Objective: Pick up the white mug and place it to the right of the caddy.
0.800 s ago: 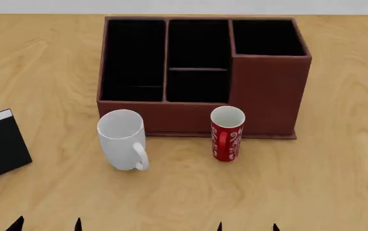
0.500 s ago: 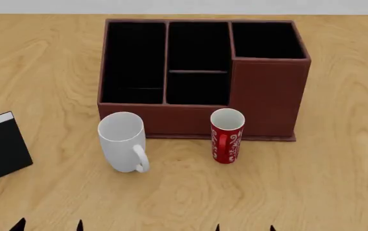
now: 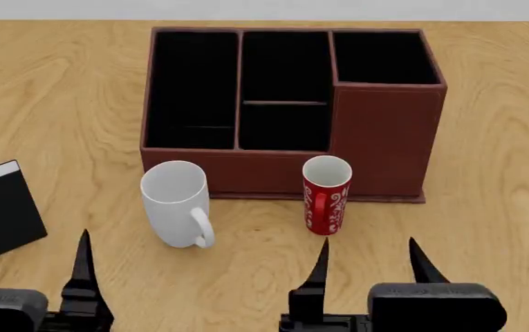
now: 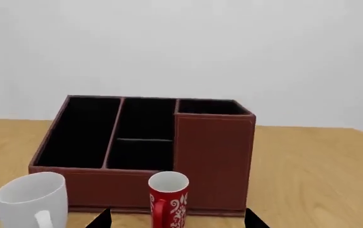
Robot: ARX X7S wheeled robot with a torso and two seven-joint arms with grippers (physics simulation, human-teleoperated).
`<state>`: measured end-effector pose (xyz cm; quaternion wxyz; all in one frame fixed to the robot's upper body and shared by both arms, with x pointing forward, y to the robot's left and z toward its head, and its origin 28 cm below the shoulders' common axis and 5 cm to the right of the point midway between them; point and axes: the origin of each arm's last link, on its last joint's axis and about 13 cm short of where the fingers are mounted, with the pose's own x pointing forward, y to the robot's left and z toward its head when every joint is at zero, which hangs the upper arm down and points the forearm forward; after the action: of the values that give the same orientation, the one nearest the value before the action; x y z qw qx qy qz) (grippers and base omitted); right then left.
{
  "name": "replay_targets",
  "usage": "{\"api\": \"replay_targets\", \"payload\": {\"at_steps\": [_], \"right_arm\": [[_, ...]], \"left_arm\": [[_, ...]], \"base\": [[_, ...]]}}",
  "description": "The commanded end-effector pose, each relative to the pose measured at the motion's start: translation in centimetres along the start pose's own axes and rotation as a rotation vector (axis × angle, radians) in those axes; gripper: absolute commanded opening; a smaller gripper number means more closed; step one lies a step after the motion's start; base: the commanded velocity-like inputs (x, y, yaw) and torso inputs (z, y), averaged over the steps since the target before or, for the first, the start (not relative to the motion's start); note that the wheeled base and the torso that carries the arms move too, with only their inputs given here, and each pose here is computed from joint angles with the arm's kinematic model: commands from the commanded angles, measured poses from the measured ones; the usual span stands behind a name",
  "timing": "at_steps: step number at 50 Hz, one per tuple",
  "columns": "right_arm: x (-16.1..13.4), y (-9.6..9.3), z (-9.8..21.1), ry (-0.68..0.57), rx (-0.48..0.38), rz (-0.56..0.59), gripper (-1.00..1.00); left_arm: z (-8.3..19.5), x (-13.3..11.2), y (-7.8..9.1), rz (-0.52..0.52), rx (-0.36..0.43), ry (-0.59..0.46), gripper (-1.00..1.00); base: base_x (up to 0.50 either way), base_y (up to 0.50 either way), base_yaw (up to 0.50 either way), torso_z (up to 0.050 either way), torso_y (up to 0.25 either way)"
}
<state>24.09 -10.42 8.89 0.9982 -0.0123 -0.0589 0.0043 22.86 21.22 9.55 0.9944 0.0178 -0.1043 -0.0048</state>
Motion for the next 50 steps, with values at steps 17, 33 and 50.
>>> {"api": "replay_targets", "payload": {"at_steps": [17,33,50], "right_arm": [[1.1,-2.6,13.9,-0.308,-0.052,-0.045,1.0],[1.1,-3.1,14.3,-0.33,-0.029,-0.069,1.0],[1.0,-3.0,14.3,-0.331,-0.036,-0.061,1.0]], "left_arm": [[11.0,2.4,1.6,0.031,0.077,-0.274,1.0],[11.6,2.8,1.6,0.05,0.064,-0.312,1.0],[11.7,2.2,1.6,0.02,0.078,-0.366,1.0]], "base": [[0.0,0.0,0.0,0.0,0.0],[0.0,0.0,0.0,0.0,0.0],[0.0,0.0,0.0,0.0,0.0]]}}
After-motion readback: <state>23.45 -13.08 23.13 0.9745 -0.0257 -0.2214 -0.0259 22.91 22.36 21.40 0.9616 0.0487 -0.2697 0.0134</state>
